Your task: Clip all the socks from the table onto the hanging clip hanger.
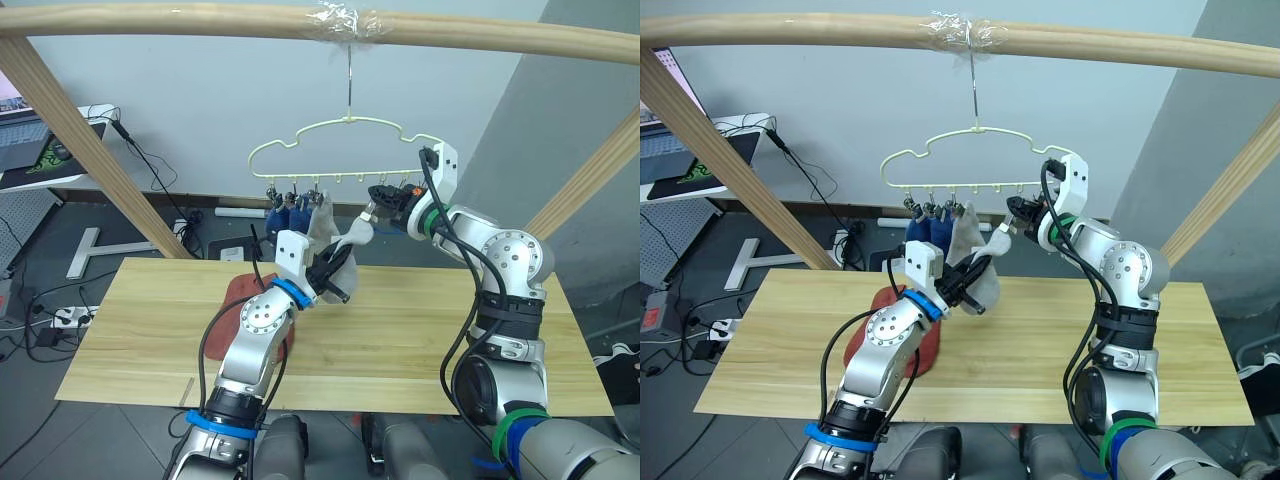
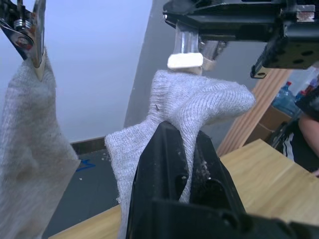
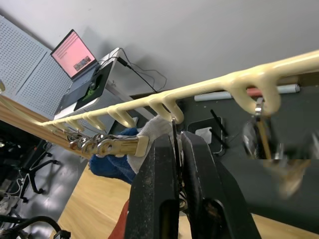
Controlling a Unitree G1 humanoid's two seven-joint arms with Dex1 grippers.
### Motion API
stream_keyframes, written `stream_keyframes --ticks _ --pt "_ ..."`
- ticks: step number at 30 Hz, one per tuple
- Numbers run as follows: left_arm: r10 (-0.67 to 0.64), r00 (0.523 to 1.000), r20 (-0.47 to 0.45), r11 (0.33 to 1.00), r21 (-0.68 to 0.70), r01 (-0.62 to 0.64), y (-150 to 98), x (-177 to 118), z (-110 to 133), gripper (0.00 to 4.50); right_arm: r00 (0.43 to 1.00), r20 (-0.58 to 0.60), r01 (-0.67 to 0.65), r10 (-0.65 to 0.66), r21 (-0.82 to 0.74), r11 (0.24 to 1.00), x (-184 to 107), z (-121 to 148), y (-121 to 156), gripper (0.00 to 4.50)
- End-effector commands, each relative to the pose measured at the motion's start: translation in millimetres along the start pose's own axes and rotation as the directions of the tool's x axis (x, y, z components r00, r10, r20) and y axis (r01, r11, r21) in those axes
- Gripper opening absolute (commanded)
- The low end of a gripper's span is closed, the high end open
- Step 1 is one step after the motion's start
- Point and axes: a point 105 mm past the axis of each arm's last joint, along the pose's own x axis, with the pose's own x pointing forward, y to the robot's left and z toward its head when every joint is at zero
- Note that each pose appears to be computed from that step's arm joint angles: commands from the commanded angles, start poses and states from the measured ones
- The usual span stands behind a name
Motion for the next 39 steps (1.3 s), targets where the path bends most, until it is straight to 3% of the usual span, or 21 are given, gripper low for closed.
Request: stream_keyframes --ticks 1,15,16,23,27,29,39 --pt "0.011 0.998 0.062 1.000 0.005 -0.011 4.3 3.3 15.3 0.04 1.000 0.003 -0.007 0.007 0.014 1.000 -3.0 3.5 4.6 0.00" --pt "-0.021 0.995 0.102 1.000 0.025 0.018 -2.5 8.7 25.8 0.04 1.000 0.000 -0.030 0.030 0.128 0.991 -5.2 -0.5 9.2 0.00" --pt "-0.020 0.994 0.104 1.000 0.024 0.018 -2.6 8.8 26.4 0.00 0.999 0.001 -0.037 0.037 0.136 0.990 -5.5 -0.3 10.0 0.61" --pt "-0.026 0.994 0.104 0.999 0.021 0.024 -4.4 8.0 25.6 0.00 0.994 0.059 -0.104 0.096 0.157 0.982 -10.5 12.7 20.3 3.11" --pt "-0.025 0.996 0.090 1.000 0.010 0.024 -3.9 8.7 23.9 0.00 0.989 0.091 -0.125 0.120 0.048 0.991 -21.5 20.3 26.7 4.44" --pt "-0.039 0.995 0.090 0.999 0.005 0.038 -5.4 9.0 24.2 0.00 0.989 0.089 -0.115 0.119 -0.052 0.992 -29.2 19.9 27.5 4.48" --pt "-0.070 0.996 0.054 0.997 -0.018 0.071 -4.2 1.5 17.6 2.85 0.983 0.163 -0.021 0.082 -0.345 0.938 -53.9 5.4 22.6 4.50"
